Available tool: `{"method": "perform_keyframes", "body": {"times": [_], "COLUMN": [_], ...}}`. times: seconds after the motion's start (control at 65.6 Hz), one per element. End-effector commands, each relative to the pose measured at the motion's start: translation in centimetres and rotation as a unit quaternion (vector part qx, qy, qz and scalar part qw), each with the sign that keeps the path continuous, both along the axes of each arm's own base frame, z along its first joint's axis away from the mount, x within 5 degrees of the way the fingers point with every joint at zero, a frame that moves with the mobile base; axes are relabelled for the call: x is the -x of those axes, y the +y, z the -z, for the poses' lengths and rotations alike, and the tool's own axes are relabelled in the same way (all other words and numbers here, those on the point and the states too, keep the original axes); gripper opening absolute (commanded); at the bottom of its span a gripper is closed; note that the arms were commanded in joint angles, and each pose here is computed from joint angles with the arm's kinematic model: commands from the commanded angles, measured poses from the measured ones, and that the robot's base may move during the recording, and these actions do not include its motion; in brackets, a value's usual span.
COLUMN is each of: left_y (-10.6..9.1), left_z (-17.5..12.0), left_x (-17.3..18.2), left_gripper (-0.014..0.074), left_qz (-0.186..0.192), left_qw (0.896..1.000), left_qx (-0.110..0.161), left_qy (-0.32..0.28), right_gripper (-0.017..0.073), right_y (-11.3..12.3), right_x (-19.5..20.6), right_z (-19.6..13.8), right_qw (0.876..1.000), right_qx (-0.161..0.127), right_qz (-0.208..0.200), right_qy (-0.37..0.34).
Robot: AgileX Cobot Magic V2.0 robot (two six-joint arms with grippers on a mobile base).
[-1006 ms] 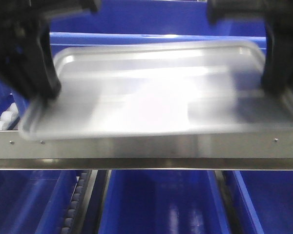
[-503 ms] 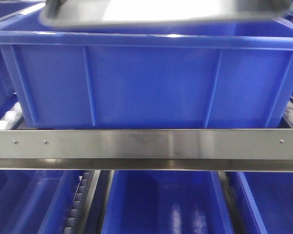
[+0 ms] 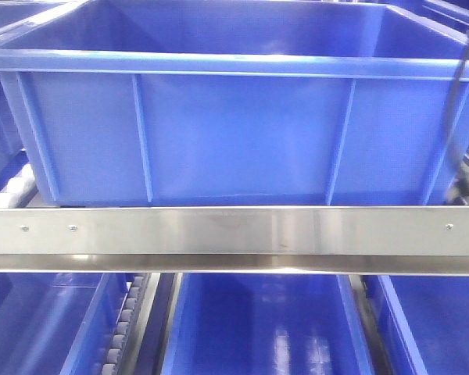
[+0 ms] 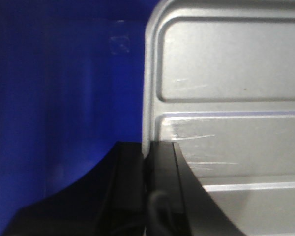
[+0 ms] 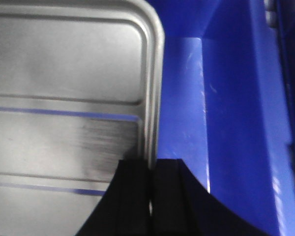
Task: Grab silver tray and place in blue box
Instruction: 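Lower the tray with both grippers down into the blue bin, then open both grippers to release the tray inside the bin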
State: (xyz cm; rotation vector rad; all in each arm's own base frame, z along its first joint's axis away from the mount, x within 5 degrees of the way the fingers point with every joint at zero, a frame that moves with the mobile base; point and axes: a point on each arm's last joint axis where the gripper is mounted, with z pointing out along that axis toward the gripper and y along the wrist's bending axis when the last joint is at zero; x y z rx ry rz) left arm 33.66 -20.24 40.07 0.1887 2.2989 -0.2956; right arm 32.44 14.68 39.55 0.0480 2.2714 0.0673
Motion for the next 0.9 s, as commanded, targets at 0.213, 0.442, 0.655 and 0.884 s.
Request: {"method": "perform_keyframes", "body": {"times": [0.213, 0.442, 0.655, 0.884], "left_y": [-2.1, -2.7, -2.9, -2.9], "left_z": [1.1, 3.0, 3.5, 3.4], "left_x": [-2.6, -3.7, -4.0, -4.1], "left_gripper": [-0.0104, -0.0104, -0.0104, -0.0062], "left_qz": [0.022, 0.022, 0.022, 0.023], "left_qw": [0.997, 0.999, 0.999, 0.998], "left_qx": [0.052, 0.035, 0.035, 0.032], "left_qy": [-0.044, -0.031, -0.03, -0.038], "right_gripper": [0.0054, 0.0054, 0.0054, 0.0069], "right_y": [1.9, 2.1, 2.1, 2.1], "right_x": [-3.8, -4.8, -4.7, -4.7], "right_z": [1.1, 2.3, 2.3, 2.3], "right_qw": [0.996, 0.996, 0.996, 0.996], "right_qx": [-0.045, -0.041, -0.039, -0.039], "right_qz": [-0.046, -0.047, -0.046, -0.046], "right_qy": [-0.068, -0.062, -0.06, -0.059]}}
